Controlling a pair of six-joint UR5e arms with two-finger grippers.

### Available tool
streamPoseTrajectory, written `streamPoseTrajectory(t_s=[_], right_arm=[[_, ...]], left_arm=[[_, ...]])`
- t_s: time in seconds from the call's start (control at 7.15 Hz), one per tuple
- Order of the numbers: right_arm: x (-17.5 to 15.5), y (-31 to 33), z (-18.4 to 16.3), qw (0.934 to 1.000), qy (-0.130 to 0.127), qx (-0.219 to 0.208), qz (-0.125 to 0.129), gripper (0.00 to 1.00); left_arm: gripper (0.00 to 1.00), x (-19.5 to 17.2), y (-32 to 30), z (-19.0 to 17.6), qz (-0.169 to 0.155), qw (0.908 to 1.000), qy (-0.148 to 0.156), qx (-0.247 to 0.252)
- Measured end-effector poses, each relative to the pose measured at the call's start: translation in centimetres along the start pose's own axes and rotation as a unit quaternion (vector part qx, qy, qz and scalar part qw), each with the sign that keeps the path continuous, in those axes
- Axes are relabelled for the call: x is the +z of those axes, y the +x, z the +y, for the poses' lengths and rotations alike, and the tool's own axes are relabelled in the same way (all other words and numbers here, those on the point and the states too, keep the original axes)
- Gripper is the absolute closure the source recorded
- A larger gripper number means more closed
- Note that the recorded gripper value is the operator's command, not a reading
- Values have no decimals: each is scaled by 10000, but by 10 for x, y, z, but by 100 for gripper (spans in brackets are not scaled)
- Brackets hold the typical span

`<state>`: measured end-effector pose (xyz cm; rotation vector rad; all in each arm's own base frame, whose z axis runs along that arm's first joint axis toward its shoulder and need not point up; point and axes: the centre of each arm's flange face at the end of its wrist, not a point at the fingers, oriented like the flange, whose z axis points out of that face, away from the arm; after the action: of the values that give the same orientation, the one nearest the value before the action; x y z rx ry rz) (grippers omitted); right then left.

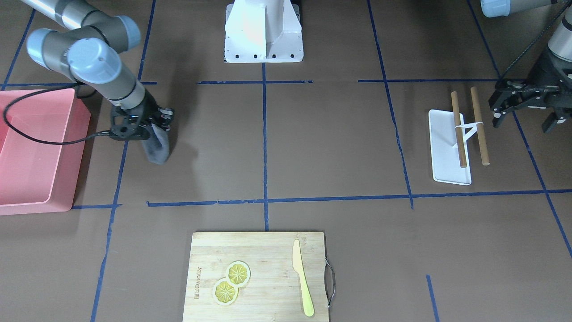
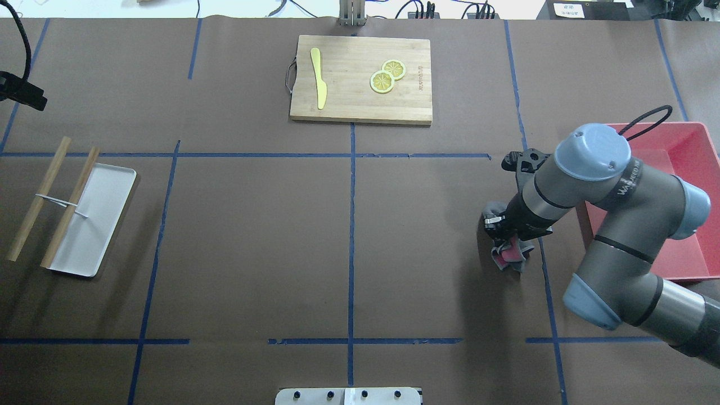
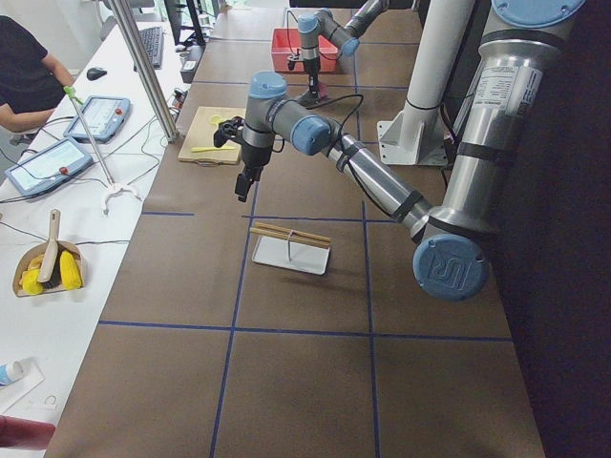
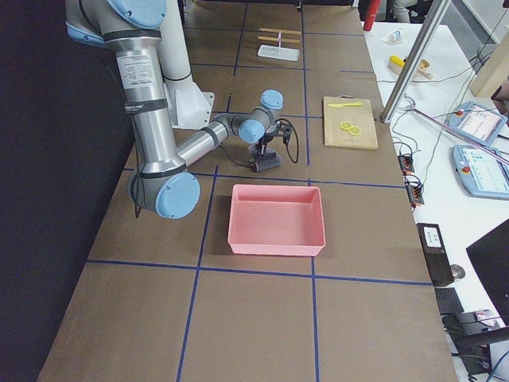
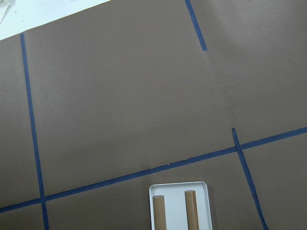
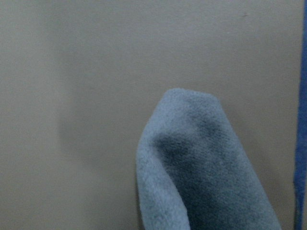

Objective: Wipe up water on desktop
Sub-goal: 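Wipe the table surface with the cloth held in the right gripper, then carry the grey cloth over the pink bin with the right gripper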

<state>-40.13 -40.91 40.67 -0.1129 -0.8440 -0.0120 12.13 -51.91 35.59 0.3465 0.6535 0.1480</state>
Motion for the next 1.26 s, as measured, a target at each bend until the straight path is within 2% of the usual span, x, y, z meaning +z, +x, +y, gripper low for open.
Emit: streamPoseTrajectory(t_s=[0.14,0.42,0.7,0.98,1.12,1.26], right_arm=[[2,8,5,9999,-14,-86,53,99],[8,-30,3,9999,-45,-102,-13,99],[10,-122,2,9997,-114,196,-114,99],[10,-214,1,9983,-67,531,-237,99],[-4,-243,-4,9970,-19,682,-364,99],[-33,-240,-10,9954,64,806,-519,99]], left_arm=[[0,-1,-1,0,0,10000,9,-6],[0,-4,-1,-1,5,10000,36,-11],[0,-8,-3,-1,9,10000,68,-22],[0,-12,-6,-1,97,9999,64,-70],[0,-14,-8,-1,161,9998,53,-101],[0,-15,-10,-1,193,9997,47,-123]])
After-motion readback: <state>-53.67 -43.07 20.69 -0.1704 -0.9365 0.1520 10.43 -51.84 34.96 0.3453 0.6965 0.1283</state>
